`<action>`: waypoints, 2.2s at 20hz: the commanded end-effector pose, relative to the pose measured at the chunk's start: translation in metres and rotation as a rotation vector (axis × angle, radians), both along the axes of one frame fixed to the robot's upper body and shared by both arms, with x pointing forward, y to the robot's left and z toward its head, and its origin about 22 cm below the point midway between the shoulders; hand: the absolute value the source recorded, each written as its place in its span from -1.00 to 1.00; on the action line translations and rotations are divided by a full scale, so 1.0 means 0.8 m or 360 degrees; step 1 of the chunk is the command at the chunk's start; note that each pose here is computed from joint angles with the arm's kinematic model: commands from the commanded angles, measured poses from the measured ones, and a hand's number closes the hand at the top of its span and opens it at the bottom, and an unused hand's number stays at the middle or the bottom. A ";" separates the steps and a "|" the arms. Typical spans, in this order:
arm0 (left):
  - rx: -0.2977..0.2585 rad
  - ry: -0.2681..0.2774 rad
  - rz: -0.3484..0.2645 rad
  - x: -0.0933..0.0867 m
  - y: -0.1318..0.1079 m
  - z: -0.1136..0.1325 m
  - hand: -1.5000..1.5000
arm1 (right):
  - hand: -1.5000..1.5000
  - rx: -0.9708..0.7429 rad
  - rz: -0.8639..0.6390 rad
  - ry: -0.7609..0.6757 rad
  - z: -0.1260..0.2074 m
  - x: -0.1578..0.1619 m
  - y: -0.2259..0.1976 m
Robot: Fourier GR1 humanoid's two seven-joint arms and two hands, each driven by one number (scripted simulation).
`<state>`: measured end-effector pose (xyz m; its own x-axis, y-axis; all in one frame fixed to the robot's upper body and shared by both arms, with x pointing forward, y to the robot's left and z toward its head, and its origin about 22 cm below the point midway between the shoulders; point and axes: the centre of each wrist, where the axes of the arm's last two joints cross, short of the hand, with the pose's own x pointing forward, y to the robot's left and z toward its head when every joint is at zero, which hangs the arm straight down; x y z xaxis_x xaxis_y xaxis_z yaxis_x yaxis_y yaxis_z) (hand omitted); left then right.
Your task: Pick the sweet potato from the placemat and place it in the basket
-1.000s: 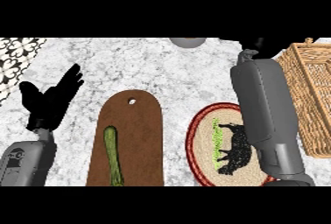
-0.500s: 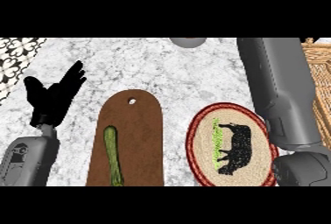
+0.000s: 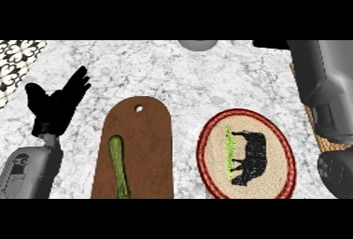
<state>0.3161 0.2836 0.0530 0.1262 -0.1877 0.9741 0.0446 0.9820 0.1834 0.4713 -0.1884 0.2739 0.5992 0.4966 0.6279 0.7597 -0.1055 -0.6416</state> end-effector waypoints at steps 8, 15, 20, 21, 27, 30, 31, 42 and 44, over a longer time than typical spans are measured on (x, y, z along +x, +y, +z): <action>-0.0003 0.0003 0.0063 -0.002 0.019 -0.005 0.00 | 1.00 0.0172 -0.0471 0.0003 -0.002 0.005 -0.063; -0.0019 0.0026 0.0107 -0.018 0.016 -0.020 0.00 | 1.00 0.0165 -0.0468 0.0063 -0.070 0.006 -0.066; 0.0014 0.0011 0.0103 -0.011 0.020 0.008 0.00 | 1.00 0.0190 -0.0478 -0.0026 -0.075 0.001 -0.094; -0.0006 0.0020 0.0121 -0.015 0.032 -0.003 0.00 | 1.00 0.0176 -0.0466 -0.0035 -0.096 -0.001 -0.092; -0.0006 0.0026 0.0153 -0.017 0.025 -0.006 0.00 | -1.00 0.0187 -0.0694 -0.0191 -0.109 -0.022 -0.154; -0.0011 0.0029 0.0134 -0.026 0.027 -0.007 0.00 | -1.00 0.0269 -0.0695 -0.0144 -0.130 -0.024 -0.153; -0.0031 0.0034 0.0124 -0.025 0.022 -0.016 0.00 | -1.00 0.0275 -0.0672 -0.0120 -0.146 -0.025 -0.148; -0.0008 0.0027 0.0154 -0.021 0.039 -0.013 0.00 | -1.00 0.0194 -0.0629 -0.0573 -0.108 -0.033 -0.168; -0.0016 0.0058 0.0152 -0.019 0.033 -0.008 0.00 | -1.00 0.0169 -0.0657 -0.0713 -0.096 -0.041 -0.178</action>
<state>0.2984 0.3051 0.0402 0.1737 -0.1686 0.9703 -0.0347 0.9836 0.1771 0.4451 -0.3239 0.1778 0.5974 0.3005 0.7435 0.7942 -0.3501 -0.4966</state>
